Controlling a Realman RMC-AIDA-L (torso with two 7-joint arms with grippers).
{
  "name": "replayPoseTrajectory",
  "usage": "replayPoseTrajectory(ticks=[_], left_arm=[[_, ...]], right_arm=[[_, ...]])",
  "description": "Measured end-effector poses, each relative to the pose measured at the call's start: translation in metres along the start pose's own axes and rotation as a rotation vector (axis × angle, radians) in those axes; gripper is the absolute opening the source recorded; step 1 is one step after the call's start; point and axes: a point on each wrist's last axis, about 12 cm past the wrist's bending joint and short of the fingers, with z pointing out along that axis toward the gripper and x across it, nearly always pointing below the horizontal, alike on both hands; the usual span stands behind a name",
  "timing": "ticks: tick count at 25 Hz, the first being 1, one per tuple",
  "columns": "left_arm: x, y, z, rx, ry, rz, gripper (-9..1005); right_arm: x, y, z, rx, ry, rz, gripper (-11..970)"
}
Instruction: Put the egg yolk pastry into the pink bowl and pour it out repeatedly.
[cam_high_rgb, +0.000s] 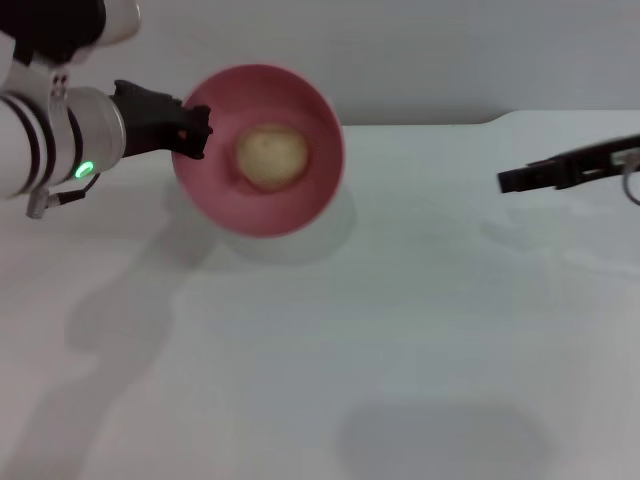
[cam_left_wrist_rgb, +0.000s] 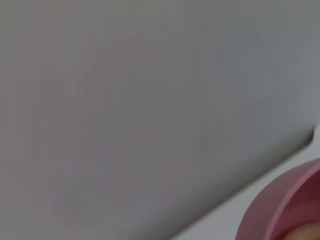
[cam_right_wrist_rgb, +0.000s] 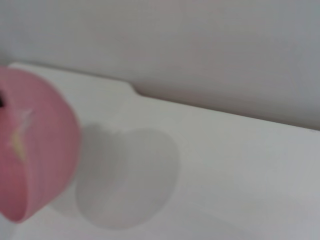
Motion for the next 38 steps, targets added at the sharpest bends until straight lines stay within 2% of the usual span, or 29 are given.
replayPoseTrajectory(ticks=[8,13,14,15,16,18,20,24,26,27,33,35,38], left_arm=[[0.012,-0.045,-0.003,-0.057,-0.235,0.241,-1],[0.028,-0.079,0.004,-0.125,-0.43,0.434,-2],[0.028,-0.079,0.004,-0.125,-0.43,0.434,-2],[0.041,-0.1,0.007,-0.15,-0.531,0.563,-2],[0.043,-0.103,0.007,-0.157,-0.55,0.591,-2],[0.049,-0.115,0.009,-0.19,-0.612,0.722,-2],[0.055,-0.125,0.012,-0.219,-0.645,0.867,-1],[0.058,-0.139,0.016,-0.269,-0.676,1.086,-1],[0.058,-0.14,0.016,-0.284,-0.683,1.113,-1],[0.058,-0.144,0.016,-0.333,-0.711,1.18,-1],[0.058,-0.144,0.017,-0.365,-0.724,1.196,-2],[0.054,-0.139,0.017,-0.374,-0.71,1.11,-2],[0.042,-0.121,0.018,-0.393,-0.64,0.866,-2]], right_arm=[[0.024,-0.027,-0.015,0.041,-0.028,0.133,488],[0.032,-0.032,-0.012,0.035,-0.02,0.173,488],[0.034,-0.033,-0.012,0.033,-0.015,0.179,488],[0.036,-0.034,-0.011,0.032,-0.01,0.186,488],[0.038,-0.035,-0.011,0.032,-0.006,0.192,488],[0.041,-0.037,-0.011,0.033,-0.004,0.201,488],[0.044,-0.038,-0.013,0.036,-0.005,0.213,488],[0.049,-0.04,-0.013,0.036,-0.013,0.233,487],[0.051,-0.04,-0.013,0.036,-0.014,0.24,487],[0.052,-0.041,-0.013,0.037,-0.015,0.242,487],[0.053,-0.039,-0.012,0.031,-0.007,0.238,487],[0.051,-0.037,-0.01,0.024,-0.002,0.218,487],[0.045,-0.031,-0.005,0.011,0.01,0.165,487]])
